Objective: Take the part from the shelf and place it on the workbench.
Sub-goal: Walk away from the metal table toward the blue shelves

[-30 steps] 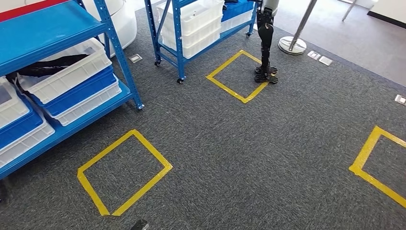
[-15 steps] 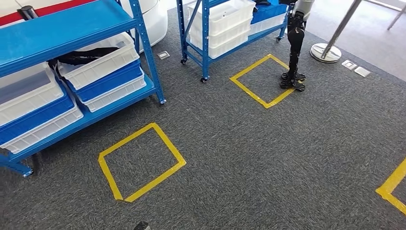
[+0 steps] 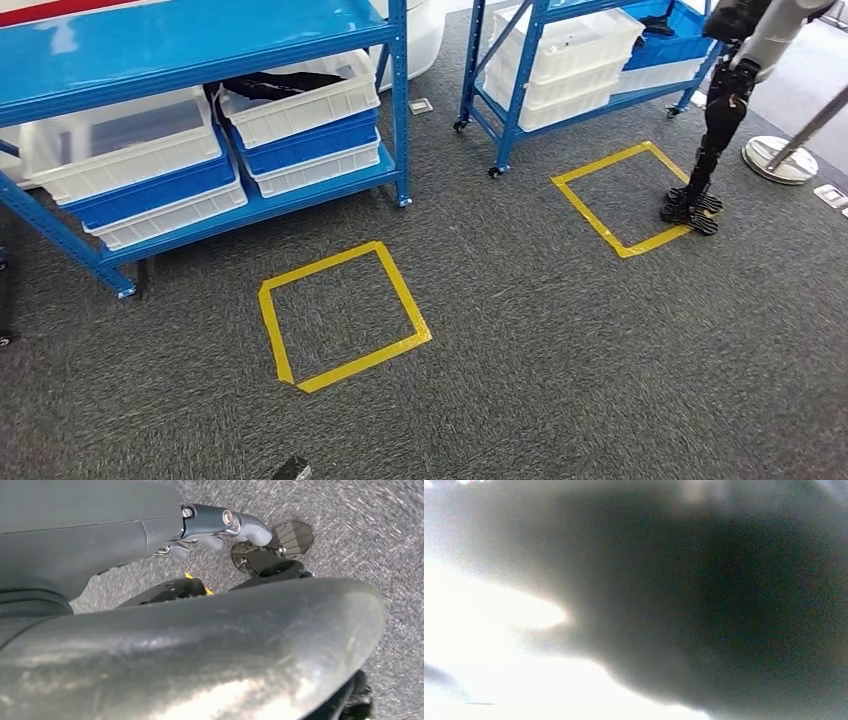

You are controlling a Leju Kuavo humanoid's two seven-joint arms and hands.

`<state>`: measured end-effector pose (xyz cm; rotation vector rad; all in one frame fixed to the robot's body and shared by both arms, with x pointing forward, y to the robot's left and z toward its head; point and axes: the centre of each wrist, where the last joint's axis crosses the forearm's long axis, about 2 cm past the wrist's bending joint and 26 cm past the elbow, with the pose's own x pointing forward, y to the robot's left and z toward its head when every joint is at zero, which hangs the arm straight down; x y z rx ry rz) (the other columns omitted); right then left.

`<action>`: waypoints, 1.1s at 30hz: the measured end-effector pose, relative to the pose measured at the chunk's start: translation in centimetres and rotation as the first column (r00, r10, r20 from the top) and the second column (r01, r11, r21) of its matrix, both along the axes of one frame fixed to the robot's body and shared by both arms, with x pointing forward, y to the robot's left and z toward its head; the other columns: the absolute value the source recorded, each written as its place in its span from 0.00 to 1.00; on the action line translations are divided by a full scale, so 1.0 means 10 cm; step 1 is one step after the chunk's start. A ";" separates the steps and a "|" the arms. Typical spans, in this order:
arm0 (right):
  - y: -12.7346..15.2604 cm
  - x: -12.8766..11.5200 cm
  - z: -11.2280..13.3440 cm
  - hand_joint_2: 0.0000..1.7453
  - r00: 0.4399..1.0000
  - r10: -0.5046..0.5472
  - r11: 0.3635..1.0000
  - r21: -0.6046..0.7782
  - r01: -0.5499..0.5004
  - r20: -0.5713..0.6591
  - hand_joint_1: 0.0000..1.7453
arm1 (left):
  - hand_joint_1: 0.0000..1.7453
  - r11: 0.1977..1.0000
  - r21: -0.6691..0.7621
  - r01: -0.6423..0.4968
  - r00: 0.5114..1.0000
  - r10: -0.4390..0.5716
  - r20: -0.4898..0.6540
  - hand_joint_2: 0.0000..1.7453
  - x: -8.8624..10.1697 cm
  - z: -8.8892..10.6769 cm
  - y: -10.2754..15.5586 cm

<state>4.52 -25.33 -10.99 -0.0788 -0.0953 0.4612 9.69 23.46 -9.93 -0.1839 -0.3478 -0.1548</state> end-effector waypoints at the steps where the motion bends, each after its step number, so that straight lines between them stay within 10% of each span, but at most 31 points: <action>1: 0.00 0.00 0.00 0.00 1.000 0.000 1.000 -0.001 0.000 0.000 0.00 | 0.00 1.000 0.001 0.000 1.000 0.000 -0.002 0.00 0.00 0.00 0.00; 33: -0.01 0.00 0.00 0.00 1.000 -0.007 1.000 -0.004 0.007 0.025 0.00 | 0.00 1.000 0.008 0.009 1.000 -0.009 0.000 0.00 -0.01 0.00 0.00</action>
